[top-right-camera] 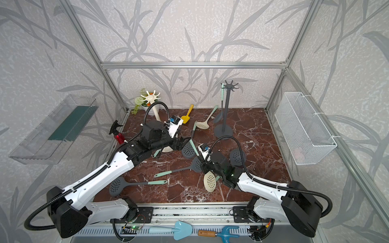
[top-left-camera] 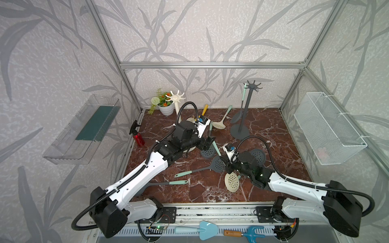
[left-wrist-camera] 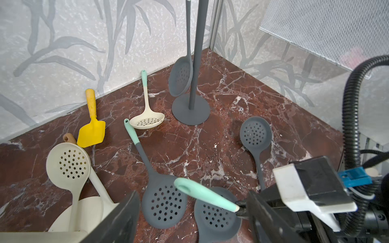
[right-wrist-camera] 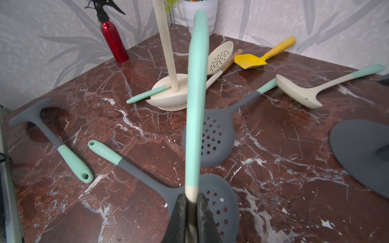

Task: Hang the skimmer on the kitchen utensil rack
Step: Pick up the skimmer from the center of the board.

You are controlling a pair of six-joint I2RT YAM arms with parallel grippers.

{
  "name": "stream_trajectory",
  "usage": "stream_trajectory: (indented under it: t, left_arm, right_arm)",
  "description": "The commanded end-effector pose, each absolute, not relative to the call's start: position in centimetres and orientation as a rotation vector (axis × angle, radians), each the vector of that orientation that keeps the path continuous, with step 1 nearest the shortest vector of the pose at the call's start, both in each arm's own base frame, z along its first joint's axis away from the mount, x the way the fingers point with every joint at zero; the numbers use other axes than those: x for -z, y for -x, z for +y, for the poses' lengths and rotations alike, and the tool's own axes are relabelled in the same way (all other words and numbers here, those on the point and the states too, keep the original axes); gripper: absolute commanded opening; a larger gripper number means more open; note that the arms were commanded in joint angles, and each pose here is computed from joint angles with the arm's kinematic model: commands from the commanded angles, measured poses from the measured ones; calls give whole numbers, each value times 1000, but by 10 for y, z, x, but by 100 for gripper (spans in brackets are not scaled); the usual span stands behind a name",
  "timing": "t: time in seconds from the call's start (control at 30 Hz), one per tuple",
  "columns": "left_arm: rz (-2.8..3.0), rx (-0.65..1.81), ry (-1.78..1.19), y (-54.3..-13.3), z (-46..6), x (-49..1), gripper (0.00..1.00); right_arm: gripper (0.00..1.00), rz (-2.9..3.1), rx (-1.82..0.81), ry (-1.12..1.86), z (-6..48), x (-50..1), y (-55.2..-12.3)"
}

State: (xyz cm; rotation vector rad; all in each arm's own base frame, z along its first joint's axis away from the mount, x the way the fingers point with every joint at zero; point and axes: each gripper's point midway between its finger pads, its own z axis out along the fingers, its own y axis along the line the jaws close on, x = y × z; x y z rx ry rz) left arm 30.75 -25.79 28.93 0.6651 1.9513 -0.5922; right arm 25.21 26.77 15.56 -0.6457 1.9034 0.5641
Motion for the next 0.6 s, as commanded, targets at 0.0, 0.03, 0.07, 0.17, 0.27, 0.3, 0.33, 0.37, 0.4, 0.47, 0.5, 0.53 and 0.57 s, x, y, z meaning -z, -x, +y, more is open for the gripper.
stream_trajectory:
  t: [0.0,0.03,0.07,0.17,0.27,0.3,0.33,0.37,0.4,0.47,0.5,0.53,0.57]
  left_arm:
    - [1900,683,-569,-305,-259,-316,77]
    - [1894,734,-565,-303,-264,-315,76]
    - [1891,773,-563,-301,-269,-313,76]
    - [1889,867,-480,-302,-277,-311,73]
    - [1856,940,-424,-300,-289,-313,72]
    - [1848,963,-410,-299,-294,-313,72]
    - [1841,979,-405,-298,-299,-313,72]
    - [1838,989,-396,-297,-304,-312,72]
    - [1832,998,-386,-296,-309,-313,71]
    - [1821,1008,-379,-295,-318,-312,70]
    - [1815,1010,-377,-295,-322,-312,70]
    - [1811,1008,-382,-294,-327,-311,69]
    - [1814,999,-384,-295,-330,-309,68]
  right_arm:
    - [0,1779,-557,519,256,-190,-260]
    - [0,1759,-564,510,254,-195,-259]
    - [0,1742,-569,497,252,-200,-259]
    - [0,1702,-570,479,248,-211,-257]
    - [0,1682,-561,463,244,-218,-258]
    - [0,1676,-558,467,244,-219,-258]
    - [0,1671,-559,471,245,-221,-258]
    - [0,1667,-561,474,245,-223,-257]
    - [0,1662,-566,478,246,-224,-257]
    - [0,1656,-571,478,246,-227,-256]
    - [0,1652,-575,481,247,-229,-256]
    - [0,1650,-578,483,247,-230,-256]
    - [0,1647,-583,483,248,-232,-255]
